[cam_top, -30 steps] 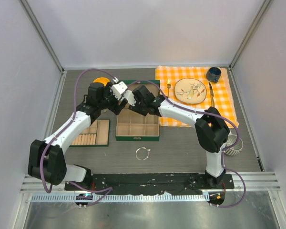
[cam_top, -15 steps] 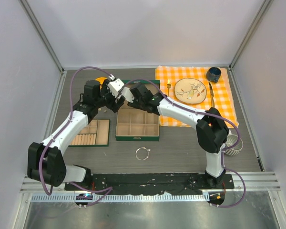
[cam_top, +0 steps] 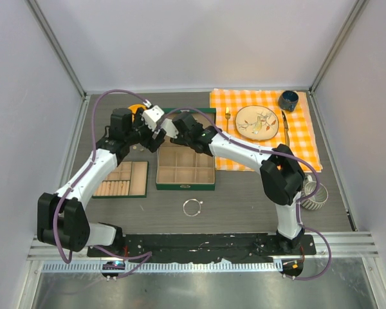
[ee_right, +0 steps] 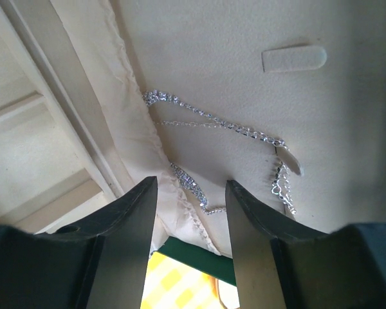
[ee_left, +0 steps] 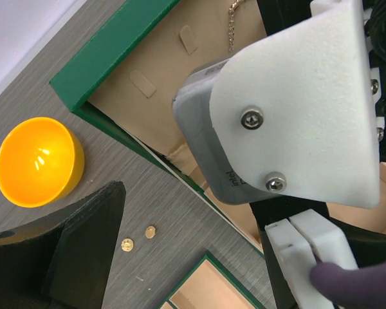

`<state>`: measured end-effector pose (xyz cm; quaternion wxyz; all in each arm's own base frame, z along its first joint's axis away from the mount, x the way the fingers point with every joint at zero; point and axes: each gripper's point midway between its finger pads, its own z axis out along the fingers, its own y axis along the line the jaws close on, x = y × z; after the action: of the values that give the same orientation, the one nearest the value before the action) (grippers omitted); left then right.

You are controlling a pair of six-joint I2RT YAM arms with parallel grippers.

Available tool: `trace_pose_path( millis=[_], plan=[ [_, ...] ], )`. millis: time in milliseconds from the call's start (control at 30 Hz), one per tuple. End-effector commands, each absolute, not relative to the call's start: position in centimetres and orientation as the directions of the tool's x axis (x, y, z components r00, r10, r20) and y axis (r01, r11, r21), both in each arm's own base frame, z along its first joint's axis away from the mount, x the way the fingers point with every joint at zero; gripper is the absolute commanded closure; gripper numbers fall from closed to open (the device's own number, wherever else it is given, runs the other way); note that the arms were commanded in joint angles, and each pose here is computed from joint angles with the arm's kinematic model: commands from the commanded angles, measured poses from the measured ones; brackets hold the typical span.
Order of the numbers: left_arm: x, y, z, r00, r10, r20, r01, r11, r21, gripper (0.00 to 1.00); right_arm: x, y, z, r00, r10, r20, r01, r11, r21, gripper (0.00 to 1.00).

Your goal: Organize the mixed jewelry

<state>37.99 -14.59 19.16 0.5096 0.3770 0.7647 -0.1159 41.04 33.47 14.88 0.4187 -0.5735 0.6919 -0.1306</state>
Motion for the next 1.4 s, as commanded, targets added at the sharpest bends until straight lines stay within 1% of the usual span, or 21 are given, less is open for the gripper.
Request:
trace_pose_path(
  millis=[0, 367, 600, 900, 1367],
  plan=[
    [39.8, -13.1, 21.7, -0.159, 0.433, -0.887, 0.626, 0.739, 0.249, 0.15, 40.6, 34.8, 15.4, 0.093, -0.923, -0.375, -0.688, 0.213, -0.694, 0.47],
    [39.7, -12.6, 21.5, -0.165, 0.431, -0.887, 0.622, 0.743, 0.245, 0.15, 39.9, 33.4, 13.6, 0.075, -0.941, -0.33, -0.713, 0.181, -0.678, 0.47],
    [39.7, -12.5, 21.4, -0.168, 0.429, -0.888, 0.622, 0.744, 0.242, 0.15, 38.9, 32.9, 13.4, 0.073, -0.94, -0.334, -0.738, 0.174, -0.652, 0.48],
    [39.7, -12.5, 21.3, -0.169, 0.427, -0.889, 0.623, 0.745, 0.239, 0.15, 39.3, 31.9, 13.4, 0.06, -0.95, -0.307, -0.724, 0.17, -0.668, 0.48],
    [39.5, -12.5, 21.2, -0.173, 0.424, -0.889, 0.628, 0.743, 0.232, 0.15, 39.5, 29.6, 12.0, 0.018, -0.965, -0.261, -0.737, 0.163, -0.656, 0.48]
  ],
)
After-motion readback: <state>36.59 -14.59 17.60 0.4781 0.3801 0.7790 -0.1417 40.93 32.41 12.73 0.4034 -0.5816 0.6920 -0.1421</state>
